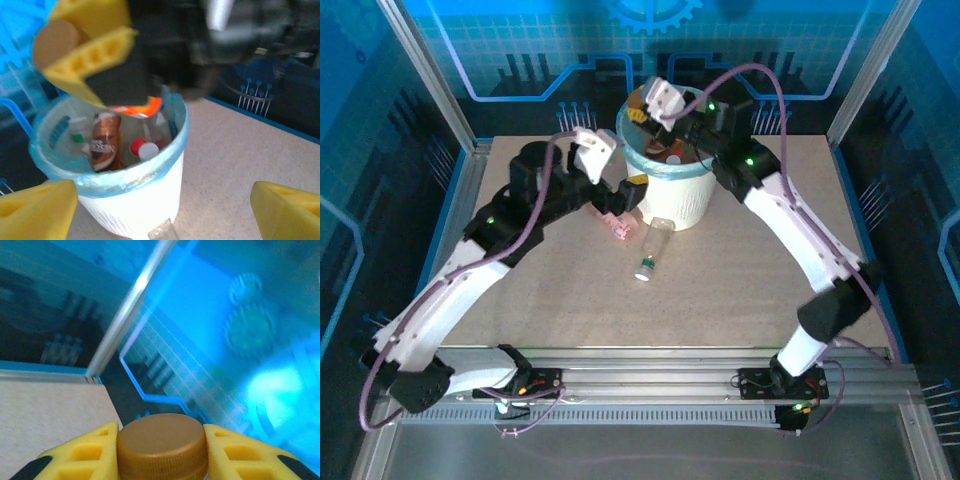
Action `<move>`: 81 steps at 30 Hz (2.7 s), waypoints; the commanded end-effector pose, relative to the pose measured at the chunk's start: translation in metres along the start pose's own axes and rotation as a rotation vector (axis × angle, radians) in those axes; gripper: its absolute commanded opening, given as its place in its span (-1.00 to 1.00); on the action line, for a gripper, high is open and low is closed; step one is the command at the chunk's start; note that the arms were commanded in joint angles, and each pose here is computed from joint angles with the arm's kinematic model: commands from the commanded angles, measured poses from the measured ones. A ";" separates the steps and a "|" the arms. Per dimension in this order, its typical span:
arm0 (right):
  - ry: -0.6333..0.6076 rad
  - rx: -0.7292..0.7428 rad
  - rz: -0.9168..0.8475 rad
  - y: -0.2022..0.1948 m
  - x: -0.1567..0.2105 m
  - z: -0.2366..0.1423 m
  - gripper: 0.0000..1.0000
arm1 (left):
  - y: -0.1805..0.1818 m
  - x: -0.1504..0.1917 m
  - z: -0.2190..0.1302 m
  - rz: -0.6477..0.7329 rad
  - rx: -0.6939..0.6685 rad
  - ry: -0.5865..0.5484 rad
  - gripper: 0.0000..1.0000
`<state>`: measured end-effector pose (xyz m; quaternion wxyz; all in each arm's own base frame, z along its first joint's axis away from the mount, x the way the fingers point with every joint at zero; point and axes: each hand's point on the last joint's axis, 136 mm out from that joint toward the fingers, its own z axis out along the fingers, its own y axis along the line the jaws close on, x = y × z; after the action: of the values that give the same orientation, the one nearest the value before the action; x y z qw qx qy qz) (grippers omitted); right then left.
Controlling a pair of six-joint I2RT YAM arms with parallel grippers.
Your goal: Put the plastic bottles in the bin
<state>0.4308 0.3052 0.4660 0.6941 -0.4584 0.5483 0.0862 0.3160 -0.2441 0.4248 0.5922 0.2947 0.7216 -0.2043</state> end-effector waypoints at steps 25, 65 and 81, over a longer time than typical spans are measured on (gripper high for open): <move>0.543 -0.007 0.251 -0.005 0.190 0.012 -0.15 | 0.035 0.008 -0.002 0.029 -0.166 0.075 0.86; 0.512 -0.227 0.414 0.032 0.190 0.011 -0.29 | 0.048 0.014 -0.027 -0.009 -0.217 0.056 0.89; 0.513 -0.035 0.415 0.046 0.047 -0.015 0.12 | 0.044 0.054 -0.062 -0.227 -0.243 0.197 0.89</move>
<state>0.4461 0.2989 0.4036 0.5208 -0.3706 0.7556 0.1432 0.3075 -0.1787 0.3998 0.5494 0.1997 0.7984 -0.1443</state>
